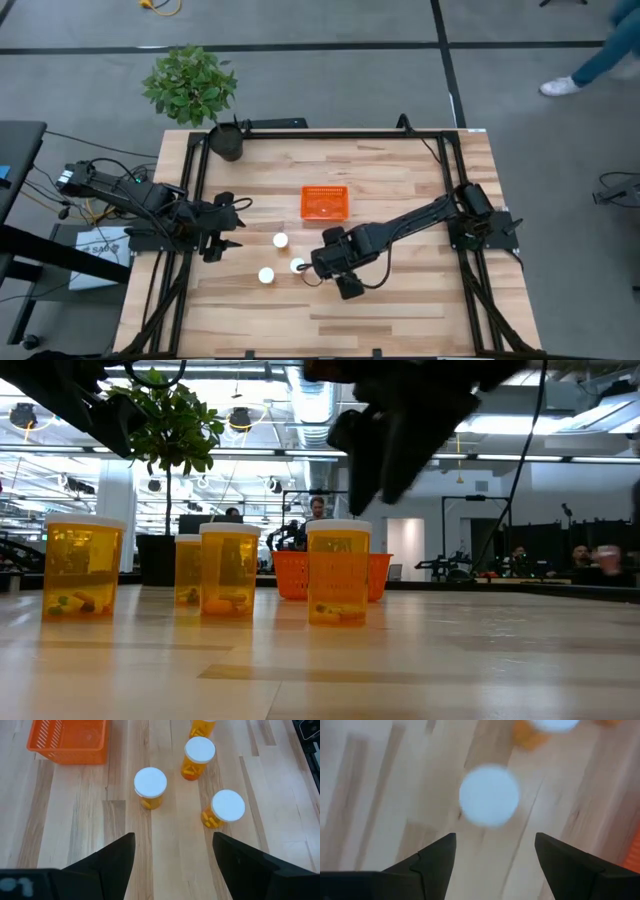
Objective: Pick and place pill bottles into a basket
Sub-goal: Put the orange pill bottle into the orange basket
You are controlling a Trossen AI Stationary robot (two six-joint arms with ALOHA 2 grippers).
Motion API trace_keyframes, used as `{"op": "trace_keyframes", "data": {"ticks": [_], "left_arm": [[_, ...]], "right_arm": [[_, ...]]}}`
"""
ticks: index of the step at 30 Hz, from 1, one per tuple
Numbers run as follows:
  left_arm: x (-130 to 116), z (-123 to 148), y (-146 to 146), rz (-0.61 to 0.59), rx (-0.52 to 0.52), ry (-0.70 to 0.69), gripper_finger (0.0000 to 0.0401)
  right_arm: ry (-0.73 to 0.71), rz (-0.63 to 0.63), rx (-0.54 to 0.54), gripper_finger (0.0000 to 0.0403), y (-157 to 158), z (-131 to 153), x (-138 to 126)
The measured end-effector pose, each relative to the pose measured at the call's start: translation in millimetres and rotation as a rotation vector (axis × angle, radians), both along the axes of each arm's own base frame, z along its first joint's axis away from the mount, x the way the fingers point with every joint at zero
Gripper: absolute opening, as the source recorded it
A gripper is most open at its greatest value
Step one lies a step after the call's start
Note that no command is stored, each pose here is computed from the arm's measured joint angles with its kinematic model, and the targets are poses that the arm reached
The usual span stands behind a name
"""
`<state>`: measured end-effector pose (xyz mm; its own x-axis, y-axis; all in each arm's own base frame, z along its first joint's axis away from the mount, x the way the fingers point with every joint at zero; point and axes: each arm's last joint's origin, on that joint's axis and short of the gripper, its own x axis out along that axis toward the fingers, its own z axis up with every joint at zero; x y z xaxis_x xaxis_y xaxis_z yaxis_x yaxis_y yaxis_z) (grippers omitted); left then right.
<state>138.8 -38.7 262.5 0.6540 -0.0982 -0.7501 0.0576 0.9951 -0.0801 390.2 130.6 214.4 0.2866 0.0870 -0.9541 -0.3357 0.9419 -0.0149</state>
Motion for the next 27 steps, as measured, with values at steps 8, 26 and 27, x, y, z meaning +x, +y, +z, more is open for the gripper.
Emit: {"op": "trace_keyframes", "data": {"ticks": [8,26,27], "left_arm": [[0.0,0.0,0.0,0.0,0.0,0.0,0.0256],[0.0,0.0,0.0,0.0,0.0,0.0,0.0256],[0.0,0.0,0.0,0.0,0.0,0.0,0.0256]], "right_arm": [[0.002,-0.093,0.008,0.0265,-5.5,0.1,1.7],[0.013,-0.198,0.049,0.0266,1.2,-1.3,0.5],[0.012,-0.197,0.05,0.0266,1.4,-1.2,0.5]]}}
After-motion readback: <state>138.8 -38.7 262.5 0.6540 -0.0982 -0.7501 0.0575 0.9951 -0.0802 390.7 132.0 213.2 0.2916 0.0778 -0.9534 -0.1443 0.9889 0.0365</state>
